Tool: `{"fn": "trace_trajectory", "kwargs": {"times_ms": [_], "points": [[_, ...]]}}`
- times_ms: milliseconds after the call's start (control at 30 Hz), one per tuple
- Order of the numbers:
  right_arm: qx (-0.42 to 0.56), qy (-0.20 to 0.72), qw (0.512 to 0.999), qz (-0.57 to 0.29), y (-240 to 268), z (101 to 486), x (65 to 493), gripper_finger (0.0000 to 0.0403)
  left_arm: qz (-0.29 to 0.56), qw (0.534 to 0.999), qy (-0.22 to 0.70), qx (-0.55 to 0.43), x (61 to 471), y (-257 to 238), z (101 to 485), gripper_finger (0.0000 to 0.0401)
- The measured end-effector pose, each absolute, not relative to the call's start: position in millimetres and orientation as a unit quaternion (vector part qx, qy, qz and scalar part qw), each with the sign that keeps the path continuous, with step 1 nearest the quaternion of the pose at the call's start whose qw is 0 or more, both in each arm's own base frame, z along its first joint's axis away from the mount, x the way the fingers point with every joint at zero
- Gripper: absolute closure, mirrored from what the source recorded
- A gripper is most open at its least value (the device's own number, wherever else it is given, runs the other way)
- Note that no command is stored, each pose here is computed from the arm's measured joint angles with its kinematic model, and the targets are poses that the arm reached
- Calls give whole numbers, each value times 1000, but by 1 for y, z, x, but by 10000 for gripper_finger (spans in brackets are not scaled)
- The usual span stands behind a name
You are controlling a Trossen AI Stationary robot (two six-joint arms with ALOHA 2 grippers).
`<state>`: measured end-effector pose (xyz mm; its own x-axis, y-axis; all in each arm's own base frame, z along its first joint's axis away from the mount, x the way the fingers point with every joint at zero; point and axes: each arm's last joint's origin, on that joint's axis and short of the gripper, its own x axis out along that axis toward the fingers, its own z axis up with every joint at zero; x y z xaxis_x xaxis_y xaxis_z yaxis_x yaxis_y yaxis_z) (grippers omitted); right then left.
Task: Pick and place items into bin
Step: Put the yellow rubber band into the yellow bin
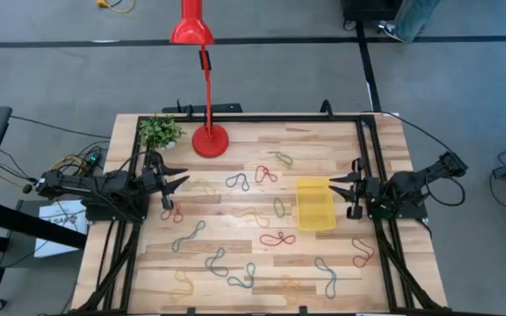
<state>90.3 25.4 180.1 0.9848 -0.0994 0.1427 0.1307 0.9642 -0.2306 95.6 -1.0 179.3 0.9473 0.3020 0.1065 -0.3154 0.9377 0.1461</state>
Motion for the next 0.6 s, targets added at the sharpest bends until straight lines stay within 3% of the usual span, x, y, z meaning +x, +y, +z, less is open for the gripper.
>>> {"fn": "trace_trajectory", "kwargs": {"times_ms": [600], "points": [[-130,-90,985,-65,25,187,89,320,136,986,-42,88,96,-2,179,310]]}}
